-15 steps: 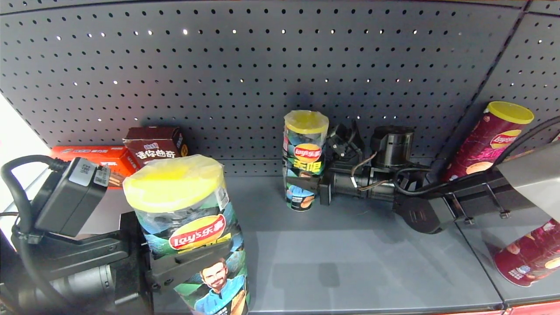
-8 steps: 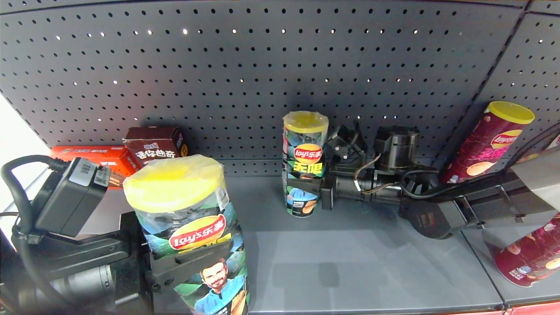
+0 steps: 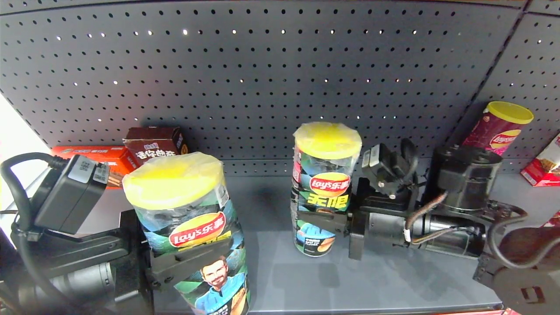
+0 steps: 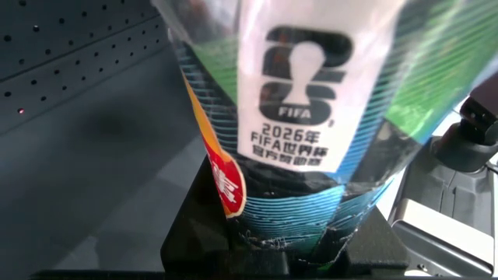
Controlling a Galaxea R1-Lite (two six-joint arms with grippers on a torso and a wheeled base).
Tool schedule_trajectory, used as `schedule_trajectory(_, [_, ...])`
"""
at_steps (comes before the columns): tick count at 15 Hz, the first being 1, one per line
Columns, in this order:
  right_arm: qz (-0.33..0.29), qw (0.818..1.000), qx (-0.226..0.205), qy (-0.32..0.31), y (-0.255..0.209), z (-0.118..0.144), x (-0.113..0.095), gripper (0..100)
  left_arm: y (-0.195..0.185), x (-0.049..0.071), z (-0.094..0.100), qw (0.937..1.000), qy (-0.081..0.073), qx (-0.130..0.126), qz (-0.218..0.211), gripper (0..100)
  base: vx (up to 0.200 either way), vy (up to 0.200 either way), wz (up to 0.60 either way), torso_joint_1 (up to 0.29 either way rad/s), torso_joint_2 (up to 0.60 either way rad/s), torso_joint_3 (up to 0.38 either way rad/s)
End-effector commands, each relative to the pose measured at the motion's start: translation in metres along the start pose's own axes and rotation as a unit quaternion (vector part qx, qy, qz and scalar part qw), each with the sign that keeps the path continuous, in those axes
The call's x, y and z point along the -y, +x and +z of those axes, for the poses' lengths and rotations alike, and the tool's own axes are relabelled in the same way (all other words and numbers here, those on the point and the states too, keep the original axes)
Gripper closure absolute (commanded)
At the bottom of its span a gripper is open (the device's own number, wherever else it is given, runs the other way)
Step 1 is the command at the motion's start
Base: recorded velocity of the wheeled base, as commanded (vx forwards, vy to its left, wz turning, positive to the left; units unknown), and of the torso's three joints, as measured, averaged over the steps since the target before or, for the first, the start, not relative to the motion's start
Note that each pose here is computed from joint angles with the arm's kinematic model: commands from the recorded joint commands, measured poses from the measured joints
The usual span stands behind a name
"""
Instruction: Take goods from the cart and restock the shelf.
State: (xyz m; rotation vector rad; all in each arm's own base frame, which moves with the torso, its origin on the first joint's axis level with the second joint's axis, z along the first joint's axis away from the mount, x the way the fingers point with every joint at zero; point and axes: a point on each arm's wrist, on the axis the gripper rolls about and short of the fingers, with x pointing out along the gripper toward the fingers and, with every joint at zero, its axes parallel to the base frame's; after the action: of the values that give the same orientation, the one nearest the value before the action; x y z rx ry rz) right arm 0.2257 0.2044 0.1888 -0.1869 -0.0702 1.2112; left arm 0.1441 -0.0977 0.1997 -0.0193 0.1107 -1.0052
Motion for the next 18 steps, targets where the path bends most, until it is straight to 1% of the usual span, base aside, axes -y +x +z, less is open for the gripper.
schedule_trajectory(1, [0.014, 1.0, 0.002, 0.0, -0.012, -0.011, -0.02, 100, 0.0, 0.0, -0.001, 1.0, -0.002, -0.002, 0.001, 100, 0.0, 0.0, 0.0, 0.0, 0.0, 0.0])
schedule_trajectory(2, [0.016, 1.0, -0.007, 0.005, -0.013, -0.019, -0.021, 100, 0.0, 0.0, -0.001, 1.0, -0.001, -0.001, 0.0, 100, 0.0, 0.0, 0.0, 0.0, 0.0, 0.0])
schedule_trajectory(6, [0.023, 0.999, -0.025, 0.015, -0.018, -0.032, -0.026, 100, 0.0, 0.0, -0.001, 1.0, -0.002, -0.002, 0.001, 100, 0.0, 0.0, 0.0, 0.0, 0.0, 0.0])
schedule_trajectory(9, [0.025, 0.999, -0.03, 0.018, -0.019, -0.035, -0.026, 100, 0.0, -0.001, -0.001, 1.0, -0.002, -0.003, 0.003, 100, 0.0, 0.0, 0.0, 0.0, 0.0, 0.0])
schedule_trajectory(10, [0.027, 0.999, -0.036, 0.019, -0.018, -0.039, -0.027, 100, -0.001, -0.003, -0.002, 1.0, -0.003, -0.003, 0.007, 100, 0.0, 0.0, 0.0, 0.0, 0.0, 0.0])
schedule_trajectory(14, [0.027, 0.999, -0.04, 0.021, -0.015, -0.048, -0.027, 100, -0.001, -0.003, -0.002, 0.9999, -0.003, -0.003, 0.009, 100, 0.0, 0.0, 0.0, 0.0, 0.0, 0.0])
schedule_trajectory(15, [0.028, 0.999, -0.041, 0.02, -0.015, -0.048, -0.027, 0, -0.001, -0.003, -0.002, 0.9999, -0.003, -0.003, 0.009, 100, 0.0, 0.0, 0.0, 0.0, 0.0, 0.0])
schedule_trajectory(18, [0.027, 0.999, -0.042, 0.021, -0.017, -0.049, -0.028, 0, -0.002, -0.003, -0.002, 1.0, -0.003, -0.002, 0.009, 100, 0.0, 0.0, 0.0, 0.0, 0.0, 0.0])
